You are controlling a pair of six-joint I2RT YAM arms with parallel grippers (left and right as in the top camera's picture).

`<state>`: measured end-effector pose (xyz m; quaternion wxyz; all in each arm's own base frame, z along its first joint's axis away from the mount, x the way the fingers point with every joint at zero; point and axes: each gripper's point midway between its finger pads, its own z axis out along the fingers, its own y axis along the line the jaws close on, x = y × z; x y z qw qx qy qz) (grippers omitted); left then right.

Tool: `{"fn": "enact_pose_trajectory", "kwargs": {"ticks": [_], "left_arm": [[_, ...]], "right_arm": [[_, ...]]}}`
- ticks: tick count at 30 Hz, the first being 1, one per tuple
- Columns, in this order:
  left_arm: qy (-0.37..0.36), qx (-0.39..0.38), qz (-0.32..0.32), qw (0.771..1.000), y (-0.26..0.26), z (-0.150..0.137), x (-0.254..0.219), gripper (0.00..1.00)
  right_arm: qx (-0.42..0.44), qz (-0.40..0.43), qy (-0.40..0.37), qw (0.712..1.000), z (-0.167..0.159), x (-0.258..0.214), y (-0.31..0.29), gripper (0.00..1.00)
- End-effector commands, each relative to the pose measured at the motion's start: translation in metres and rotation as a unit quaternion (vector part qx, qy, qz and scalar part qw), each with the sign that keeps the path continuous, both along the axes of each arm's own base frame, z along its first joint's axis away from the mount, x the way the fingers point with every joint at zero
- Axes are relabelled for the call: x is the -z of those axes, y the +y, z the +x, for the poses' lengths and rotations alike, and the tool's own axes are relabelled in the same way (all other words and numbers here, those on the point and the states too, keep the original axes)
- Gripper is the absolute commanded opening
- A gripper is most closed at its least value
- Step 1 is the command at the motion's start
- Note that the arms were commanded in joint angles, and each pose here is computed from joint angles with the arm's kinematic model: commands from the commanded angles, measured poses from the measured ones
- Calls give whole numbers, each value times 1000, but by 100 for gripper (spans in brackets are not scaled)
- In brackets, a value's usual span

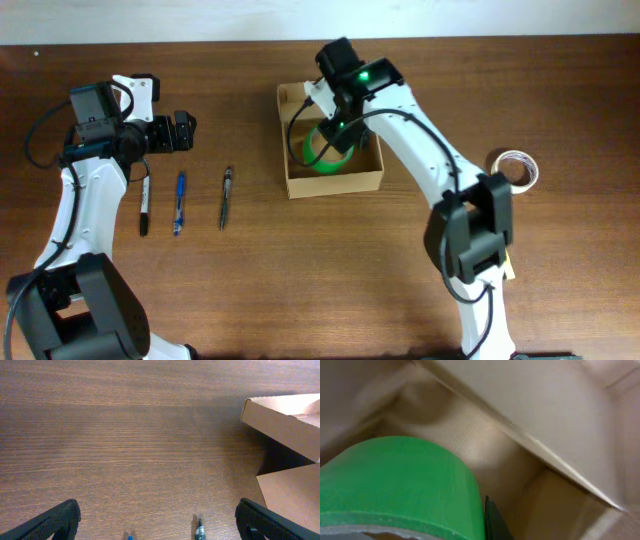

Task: Pack container
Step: 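Carry green tape roll into the box and release it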

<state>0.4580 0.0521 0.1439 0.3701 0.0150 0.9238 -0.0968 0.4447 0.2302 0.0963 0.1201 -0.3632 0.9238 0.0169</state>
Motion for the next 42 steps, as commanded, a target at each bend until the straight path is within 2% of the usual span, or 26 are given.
{"fn": "enact_pose_trajectory", "kwargs": {"ticks": [1, 6, 15, 31, 32, 33, 34, 35, 39, 42], "left_arm": [[-5, 9, 1, 1000, 0, 3, -2, 99], [-5, 9, 1, 1000, 0, 3, -2, 99], [-5, 9, 1, 1000, 0, 3, -2, 99], [-5, 9, 1, 1000, 0, 3, -2, 99], [-5, 9, 1, 1000, 0, 3, -2, 99], [-5, 9, 1, 1000, 0, 3, -2, 99], [-5, 9, 1, 1000, 0, 3, -2, 99], [-5, 9, 1, 1000, 0, 3, -2, 99], [-5, 9, 1, 1000, 0, 3, -2, 99], [-5, 9, 1, 1000, 0, 3, -2, 99]], "right_arm": [[-19, 16, 21, 999, -8, 12, 15, 4], [-33, 16, 26, 999, -12, 24, 29, 4], [-31, 21, -16, 999, 7, 22, 37, 4], [-18, 18, -4, 1000, 10, 46, 39, 4], [-18, 18, -4, 1000, 10, 46, 39, 8], [-18, 18, -4, 1000, 10, 46, 39, 24], [-18, 17, -3, 1000, 9, 46, 38, 46], [-18, 17, -2, 1000, 9, 46, 38, 50], [-18, 16, -1, 1000, 6, 37, 37, 47], [-18, 19, -7, 1000, 5, 14, 36, 47]]}}
